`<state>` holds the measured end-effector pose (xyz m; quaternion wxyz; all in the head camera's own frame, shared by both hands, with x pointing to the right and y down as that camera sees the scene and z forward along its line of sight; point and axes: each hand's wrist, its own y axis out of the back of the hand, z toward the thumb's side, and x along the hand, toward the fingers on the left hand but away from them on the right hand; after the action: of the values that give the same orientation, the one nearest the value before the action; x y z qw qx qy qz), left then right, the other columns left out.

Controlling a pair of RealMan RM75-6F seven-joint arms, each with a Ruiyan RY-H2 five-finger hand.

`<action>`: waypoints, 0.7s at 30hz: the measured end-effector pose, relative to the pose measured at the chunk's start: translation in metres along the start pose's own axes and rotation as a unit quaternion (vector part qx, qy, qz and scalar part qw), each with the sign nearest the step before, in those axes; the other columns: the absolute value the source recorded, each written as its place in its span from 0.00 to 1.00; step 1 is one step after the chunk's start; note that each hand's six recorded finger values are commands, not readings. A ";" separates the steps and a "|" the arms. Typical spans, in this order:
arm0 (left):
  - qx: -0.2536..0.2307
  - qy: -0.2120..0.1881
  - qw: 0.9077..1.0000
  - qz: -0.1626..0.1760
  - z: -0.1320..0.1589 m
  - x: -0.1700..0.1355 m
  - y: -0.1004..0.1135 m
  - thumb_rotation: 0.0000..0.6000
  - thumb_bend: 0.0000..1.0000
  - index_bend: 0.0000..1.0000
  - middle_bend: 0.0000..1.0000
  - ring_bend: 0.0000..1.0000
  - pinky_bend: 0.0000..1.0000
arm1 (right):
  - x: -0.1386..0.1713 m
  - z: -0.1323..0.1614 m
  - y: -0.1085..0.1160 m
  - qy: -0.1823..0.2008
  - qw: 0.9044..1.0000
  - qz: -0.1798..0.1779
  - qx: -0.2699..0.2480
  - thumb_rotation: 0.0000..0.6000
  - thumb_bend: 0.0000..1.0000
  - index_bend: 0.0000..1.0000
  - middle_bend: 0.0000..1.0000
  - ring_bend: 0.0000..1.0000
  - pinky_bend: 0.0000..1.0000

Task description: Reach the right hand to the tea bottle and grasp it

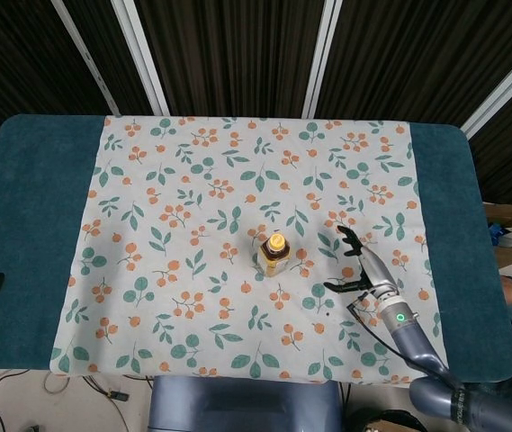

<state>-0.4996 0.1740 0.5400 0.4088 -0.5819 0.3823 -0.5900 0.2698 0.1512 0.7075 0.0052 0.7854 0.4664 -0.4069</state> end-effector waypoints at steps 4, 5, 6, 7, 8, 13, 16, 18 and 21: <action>0.002 0.001 1.000 0.001 0.000 0.000 0.000 1.00 0.35 0.06 0.00 0.00 0.03 | -0.014 0.014 -0.013 0.009 1.000 0.010 -0.004 1.00 0.08 0.01 0.02 0.12 0.23; 0.001 0.002 1.000 0.001 0.000 0.000 0.000 1.00 0.35 0.06 0.00 0.00 0.03 | -0.015 0.016 -0.016 0.011 1.000 0.014 -0.004 1.00 0.08 0.01 0.02 0.12 0.23; 0.000 0.003 1.000 0.001 -0.001 0.001 0.000 1.00 0.35 0.06 0.00 0.00 0.03 | -0.017 0.018 -0.019 0.013 1.000 0.017 -0.005 1.00 0.08 0.01 0.02 0.12 0.23; 0.000 0.004 1.000 0.000 -0.001 0.001 0.000 1.00 0.35 0.06 0.00 0.00 0.03 | -0.019 0.021 -0.022 0.015 1.000 0.022 -0.005 1.00 0.08 0.01 0.02 0.12 0.23; 0.000 0.005 1.000 0.000 -0.002 0.001 0.000 1.00 0.35 0.06 0.00 0.00 0.03 | -0.021 0.024 -0.025 0.018 1.000 0.024 -0.005 1.00 0.08 0.01 0.02 0.12 0.23; -0.002 0.010 1.000 -0.001 -0.004 0.002 -0.001 1.00 0.35 0.06 0.00 0.00 0.03 | -0.030 0.034 -0.038 0.030 0.999 0.036 -0.005 1.00 0.08 0.03 0.06 0.12 0.23; -0.002 0.013 1.000 -0.003 -0.005 0.003 -0.001 1.00 0.35 0.06 0.00 0.00 0.03 | -0.032 0.039 -0.045 0.036 0.998 0.045 0.001 1.00 0.08 0.03 0.08 0.12 0.23; 0.001 0.014 1.000 -0.004 -0.006 0.004 -0.002 1.00 0.35 0.06 0.00 0.00 0.03 | -0.033 0.041 -0.051 0.041 0.998 0.052 0.008 1.00 0.08 0.03 0.09 0.12 0.23; 0.000 0.015 1.000 -0.002 -0.006 0.004 -0.001 1.00 0.35 0.06 0.00 0.00 0.03 | -0.036 0.045 -0.058 0.045 0.997 0.058 0.012 1.00 0.08 0.05 0.11 0.14 0.23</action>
<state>-0.5052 0.1707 0.5424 0.4019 -0.5738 0.3873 -0.5994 0.1901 0.1402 0.7226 -0.0013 0.8286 0.4146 -0.3761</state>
